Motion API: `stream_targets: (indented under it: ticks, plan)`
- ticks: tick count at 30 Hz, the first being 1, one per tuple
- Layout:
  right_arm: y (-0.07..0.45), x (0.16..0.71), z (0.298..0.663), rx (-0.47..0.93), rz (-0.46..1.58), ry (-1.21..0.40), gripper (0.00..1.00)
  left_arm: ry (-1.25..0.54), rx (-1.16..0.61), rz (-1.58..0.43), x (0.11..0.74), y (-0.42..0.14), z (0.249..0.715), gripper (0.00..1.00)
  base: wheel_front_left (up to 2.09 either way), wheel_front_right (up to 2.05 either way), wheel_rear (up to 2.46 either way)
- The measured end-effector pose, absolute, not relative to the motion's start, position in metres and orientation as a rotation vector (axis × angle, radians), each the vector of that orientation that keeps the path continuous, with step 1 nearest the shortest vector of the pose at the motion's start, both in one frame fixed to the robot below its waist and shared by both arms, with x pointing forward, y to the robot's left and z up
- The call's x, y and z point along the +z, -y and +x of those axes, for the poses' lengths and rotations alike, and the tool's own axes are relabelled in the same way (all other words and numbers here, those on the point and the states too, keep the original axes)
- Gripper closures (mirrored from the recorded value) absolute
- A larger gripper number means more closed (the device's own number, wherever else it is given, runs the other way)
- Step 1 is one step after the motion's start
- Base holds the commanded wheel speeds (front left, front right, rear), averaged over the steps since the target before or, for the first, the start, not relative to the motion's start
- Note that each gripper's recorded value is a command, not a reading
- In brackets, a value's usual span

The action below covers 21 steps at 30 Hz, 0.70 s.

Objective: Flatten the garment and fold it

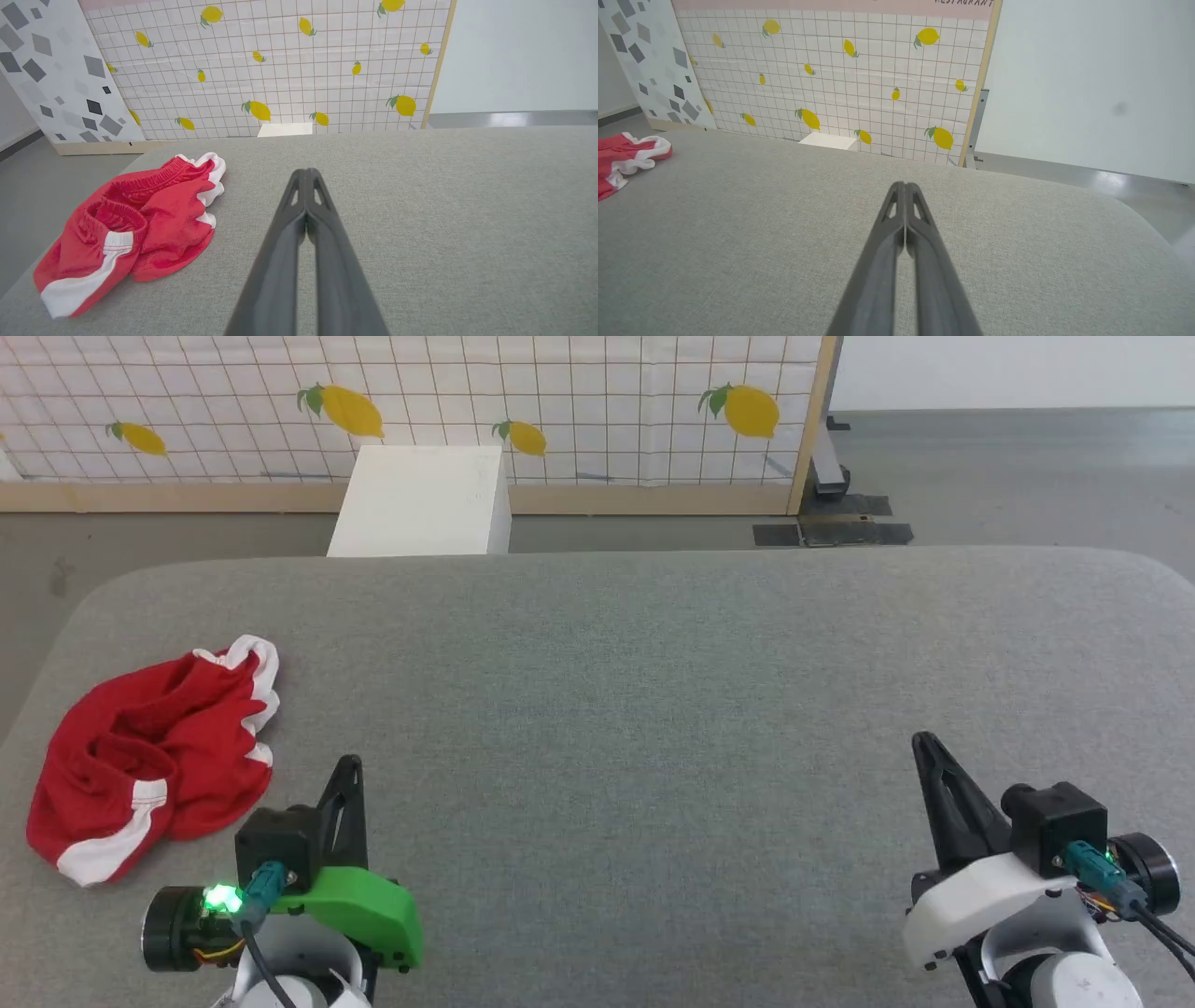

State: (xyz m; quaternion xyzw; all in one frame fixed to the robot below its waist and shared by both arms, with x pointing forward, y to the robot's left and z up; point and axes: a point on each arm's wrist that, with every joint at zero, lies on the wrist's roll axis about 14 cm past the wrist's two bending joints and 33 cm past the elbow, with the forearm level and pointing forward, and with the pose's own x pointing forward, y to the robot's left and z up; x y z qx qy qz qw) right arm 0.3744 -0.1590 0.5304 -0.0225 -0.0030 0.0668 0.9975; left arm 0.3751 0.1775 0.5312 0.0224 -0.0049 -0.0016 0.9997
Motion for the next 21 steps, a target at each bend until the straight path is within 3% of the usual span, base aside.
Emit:
stream_targets:
  ticks: [8,9,21]
  plan:
    - [0.159,0.5304,0.3744,0.134,-0.045,0.006,1.0,0.01,-0.003,0.045,0.5313,-0.1775,0.3751,1.0,0.0,0.0,0.0]
    - [0.159,0.5303,0.3745,0.134,-0.045,0.006,0.0,0.01,-0.004,0.045,0.5312,-0.1774,0.3751,0.0,0.0,0.0,0.0]
    - [0.1591,0.5274,0.3742,0.134,-0.029,0.002,0.0,0.007,-0.012,0.035,0.5284,-0.1747,0.3748,0.0,0.0,0.0,0.0]
